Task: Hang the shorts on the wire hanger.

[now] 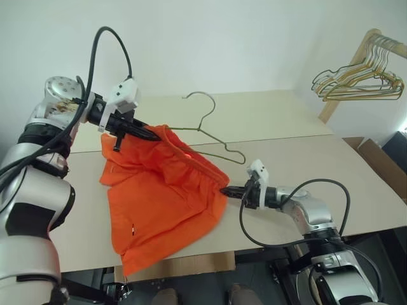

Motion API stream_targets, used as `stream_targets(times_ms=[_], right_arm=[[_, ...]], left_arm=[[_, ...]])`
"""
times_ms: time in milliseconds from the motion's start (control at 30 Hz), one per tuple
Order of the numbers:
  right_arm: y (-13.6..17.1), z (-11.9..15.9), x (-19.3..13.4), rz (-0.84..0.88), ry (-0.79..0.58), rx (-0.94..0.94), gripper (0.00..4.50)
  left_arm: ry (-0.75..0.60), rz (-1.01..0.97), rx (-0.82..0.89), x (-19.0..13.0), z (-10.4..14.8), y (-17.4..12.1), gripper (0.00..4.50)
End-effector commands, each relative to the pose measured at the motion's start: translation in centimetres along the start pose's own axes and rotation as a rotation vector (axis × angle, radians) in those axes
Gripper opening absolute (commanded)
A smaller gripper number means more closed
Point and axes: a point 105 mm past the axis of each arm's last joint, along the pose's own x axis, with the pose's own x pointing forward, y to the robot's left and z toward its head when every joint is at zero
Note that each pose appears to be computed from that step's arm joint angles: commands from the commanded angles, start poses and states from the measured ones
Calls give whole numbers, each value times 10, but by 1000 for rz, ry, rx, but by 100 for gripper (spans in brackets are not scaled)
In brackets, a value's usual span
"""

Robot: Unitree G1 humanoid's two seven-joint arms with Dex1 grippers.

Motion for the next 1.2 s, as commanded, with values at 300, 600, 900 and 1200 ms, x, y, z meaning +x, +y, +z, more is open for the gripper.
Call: stream_targets(times_ms=[300, 600, 900, 1200], right_arm=[[-36, 35, -34, -112, -85, 45, 1], [-43, 32, -50, -121, -38, -9, 1], [-44, 21, -58, -130, -8, -30, 1], [-43, 40, -69, -159, -35, -121, 1]], left_arm=[[1, -10, 75, -23, 8, -13, 0], [-7, 24, 67, -33, 4, -14, 0], [-12, 78, 32, -39, -2, -8, 0], [141, 67, 38, -38, -24, -8, 0]])
